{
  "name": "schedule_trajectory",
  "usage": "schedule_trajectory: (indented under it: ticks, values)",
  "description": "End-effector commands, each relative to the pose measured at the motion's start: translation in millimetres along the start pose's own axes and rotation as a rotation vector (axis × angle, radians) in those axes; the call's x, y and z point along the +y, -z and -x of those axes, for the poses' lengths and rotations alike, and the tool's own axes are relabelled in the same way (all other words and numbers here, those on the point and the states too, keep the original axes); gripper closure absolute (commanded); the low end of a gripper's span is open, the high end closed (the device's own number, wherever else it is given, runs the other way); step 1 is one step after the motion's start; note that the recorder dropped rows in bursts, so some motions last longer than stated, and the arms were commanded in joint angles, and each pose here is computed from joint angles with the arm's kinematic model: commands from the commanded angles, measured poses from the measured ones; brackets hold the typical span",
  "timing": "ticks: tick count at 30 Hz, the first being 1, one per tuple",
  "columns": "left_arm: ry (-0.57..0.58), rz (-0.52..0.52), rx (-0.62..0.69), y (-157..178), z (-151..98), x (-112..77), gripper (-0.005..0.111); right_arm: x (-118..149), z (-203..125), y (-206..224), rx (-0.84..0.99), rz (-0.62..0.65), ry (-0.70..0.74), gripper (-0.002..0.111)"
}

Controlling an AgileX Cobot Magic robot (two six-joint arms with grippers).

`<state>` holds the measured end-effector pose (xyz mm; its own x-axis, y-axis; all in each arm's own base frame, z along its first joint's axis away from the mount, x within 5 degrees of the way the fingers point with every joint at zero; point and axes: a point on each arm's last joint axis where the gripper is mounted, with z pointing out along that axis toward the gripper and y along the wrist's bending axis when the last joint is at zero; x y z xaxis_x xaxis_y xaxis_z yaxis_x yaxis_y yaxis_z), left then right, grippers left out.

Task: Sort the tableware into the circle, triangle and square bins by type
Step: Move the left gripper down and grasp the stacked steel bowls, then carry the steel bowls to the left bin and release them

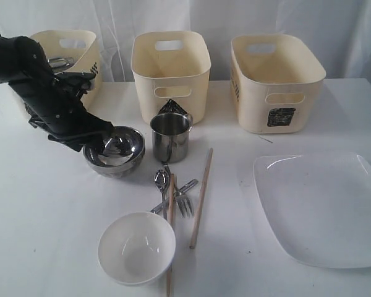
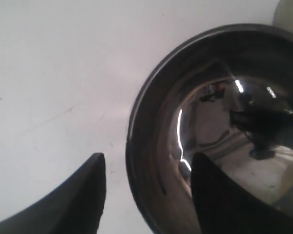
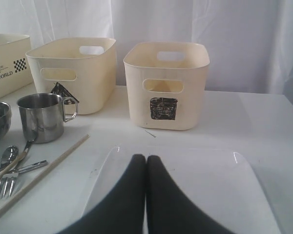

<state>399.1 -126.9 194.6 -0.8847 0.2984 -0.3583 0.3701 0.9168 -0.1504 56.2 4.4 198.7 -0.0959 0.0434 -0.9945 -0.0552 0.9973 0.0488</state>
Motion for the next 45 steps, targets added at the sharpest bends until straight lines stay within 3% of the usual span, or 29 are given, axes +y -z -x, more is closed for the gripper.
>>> schedule_trajectory:
  ticks: [1,5,7,9,10,14,18,21,26,29,33,36,45]
  values:
    - [0.000,-0.004,0.058,-20.5,-6.3,1.7,0.050,-0.1,-1.5,0.1,-0.005,0.001,0.000,0.108]
    - [-0.001,0.000,0.080,-30.0,-8.8,3.8,0.060,-0.1,-1.5,0.1,-0.005,0.001,0.000,0.108]
    - [-0.023,-0.004,0.094,-29.9,-10.1,3.5,0.078,-0.1,-1.5,0.1,-0.005,0.001,0.000,0.108]
    - [-0.083,-0.013,0.106,-23.6,-10.9,1.9,0.102,-0.1,-1.5,0.1,-0.005,0.001,0.000,0.108]
    - [-0.116,-0.016,0.112,-18.7,-11.3,0.9,0.106,-0.1,-1.5,0.1,-0.005,0.001,0.000,0.108]
    - [-0.226,0.069,0.075,24.9,-3.8,2.1,0.107,-0.1,-1.5,0.1,-0.005,0.001,0.000,0.108]
    - [-0.306,0.325,-0.104,104.0,16.5,11.0,0.107,-0.1,-1.5,0.1,-0.005,0.001,0.000,0.108]
    - [-0.281,0.510,-0.320,162.4,33.1,22.6,0.107,-0.1,-1.5,0.1,-0.005,0.001,0.000,0.108]
    - [-0.168,0.574,-0.597,210.7,56.3,48.4,0.107,-0.1,-1.5,0.1,-0.005,0.001,0.000,0.108]
    - [-0.105,0.589,-0.730,210.7,68.2,73.4,0.107,-0.1,-1.5,0.1,-0.005,0.001,0.000,0.108]
    - [-0.034,0.584,-0.802,179.5,80.0,110.7,0.107,-0.1,-1.5,0.1,-0.005,0.001,0.000,0.108]
    - [-0.036,0.578,-0.814,151.3,85.9,128.5,0.107,0.0,-1.5,0.1,-0.005,0.001,-0.003,0.108]
    - [-0.045,0.540,-0.753,75.8,89.7,150.7,0.107,0.0,-1.5,0.1,-0.005,0.001,-0.003,0.108]
